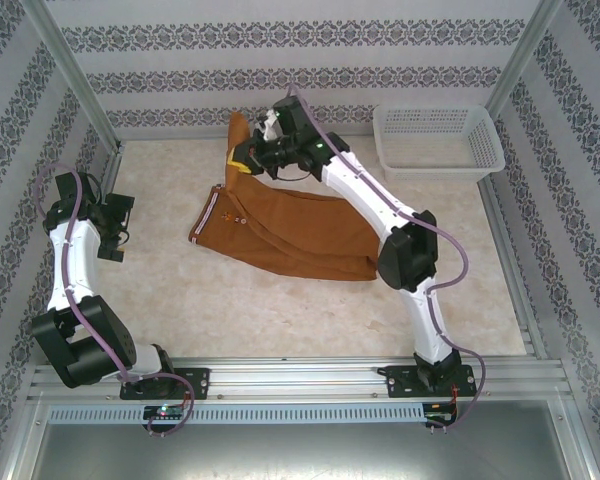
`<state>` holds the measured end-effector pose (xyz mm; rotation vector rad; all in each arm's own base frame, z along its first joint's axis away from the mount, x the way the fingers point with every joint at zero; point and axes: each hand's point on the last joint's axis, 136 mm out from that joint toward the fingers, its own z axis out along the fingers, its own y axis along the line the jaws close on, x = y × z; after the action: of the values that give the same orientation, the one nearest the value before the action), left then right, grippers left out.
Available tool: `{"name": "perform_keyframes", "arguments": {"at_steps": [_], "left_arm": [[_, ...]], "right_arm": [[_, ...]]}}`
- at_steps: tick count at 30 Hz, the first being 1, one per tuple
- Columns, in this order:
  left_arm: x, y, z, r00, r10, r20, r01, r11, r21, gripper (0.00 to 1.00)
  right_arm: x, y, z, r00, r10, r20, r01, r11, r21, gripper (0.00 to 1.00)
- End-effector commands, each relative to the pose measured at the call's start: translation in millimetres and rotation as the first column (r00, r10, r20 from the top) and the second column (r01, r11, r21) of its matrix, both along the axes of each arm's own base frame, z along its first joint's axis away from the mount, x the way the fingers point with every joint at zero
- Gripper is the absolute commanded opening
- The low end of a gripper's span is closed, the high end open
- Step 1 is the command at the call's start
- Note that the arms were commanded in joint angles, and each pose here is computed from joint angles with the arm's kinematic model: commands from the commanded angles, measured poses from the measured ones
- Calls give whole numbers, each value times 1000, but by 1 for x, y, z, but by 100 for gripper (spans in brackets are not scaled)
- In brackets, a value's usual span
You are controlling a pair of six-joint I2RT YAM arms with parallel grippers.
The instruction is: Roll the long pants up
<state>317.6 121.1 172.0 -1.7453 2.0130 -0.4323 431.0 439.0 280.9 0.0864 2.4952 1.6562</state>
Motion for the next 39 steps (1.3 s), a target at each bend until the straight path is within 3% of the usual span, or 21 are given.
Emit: {"name": "perform_keyframes", "arguments": {"at_steps": [1,10,11,13,15,22,23,26,27,28,30,34,39], "left_arm": [[-2,-6,1,999,-38,-13,38,999,7,100],[-7,-9,-7,997,-65,-34,65,998,4,100],[-7,-10,-8,997,-66,-35,66,998,3,100],[-8,-10,-10,997,-65,-36,65,998,1,100],[-7,-11,-10,997,-65,-33,65,998,-2,100],[5,-15,8,995,-80,52,81,997,-15,100],[6,-16,11,995,-78,58,79,997,-15,100],[8,-21,19,993,-76,88,77,997,-10,63],[9,-24,21,992,-81,93,82,997,-6,35],[10,-29,23,991,-91,99,92,996,-6,4],[19,-48,27,982,-147,118,149,989,-8,0],[35,-110,22,954,-271,129,274,962,-6,0],[53,-175,-19,927,-374,34,373,928,9,0]], "right_arm": [[10,12,-22,1000,5,12,-4,1000,-11,0],[26,22,-90,999,-15,-46,12,998,-68,0],[27,24,-95,999,-17,-50,14,998,-69,7],[25,33,-107,997,-7,-72,2,998,-63,53],[19,42,-115,995,28,-94,-34,997,-62,78],[10,17,-102,998,67,18,-60,967,-247,84],[10,12,-97,997,66,26,-57,965,-255,84],[5,-12,-83,993,80,91,-44,940,-339,79],[4,-20,-78,989,91,120,-39,926,-376,71],[1,-31,-78,986,107,132,-43,908,-417,53],[-5,-56,-80,980,137,143,-48,864,-502,2],[-14,-121,-109,978,169,124,-39,727,-686,0],[-21,-185,-147,993,77,87,8,701,-713,0]]}}
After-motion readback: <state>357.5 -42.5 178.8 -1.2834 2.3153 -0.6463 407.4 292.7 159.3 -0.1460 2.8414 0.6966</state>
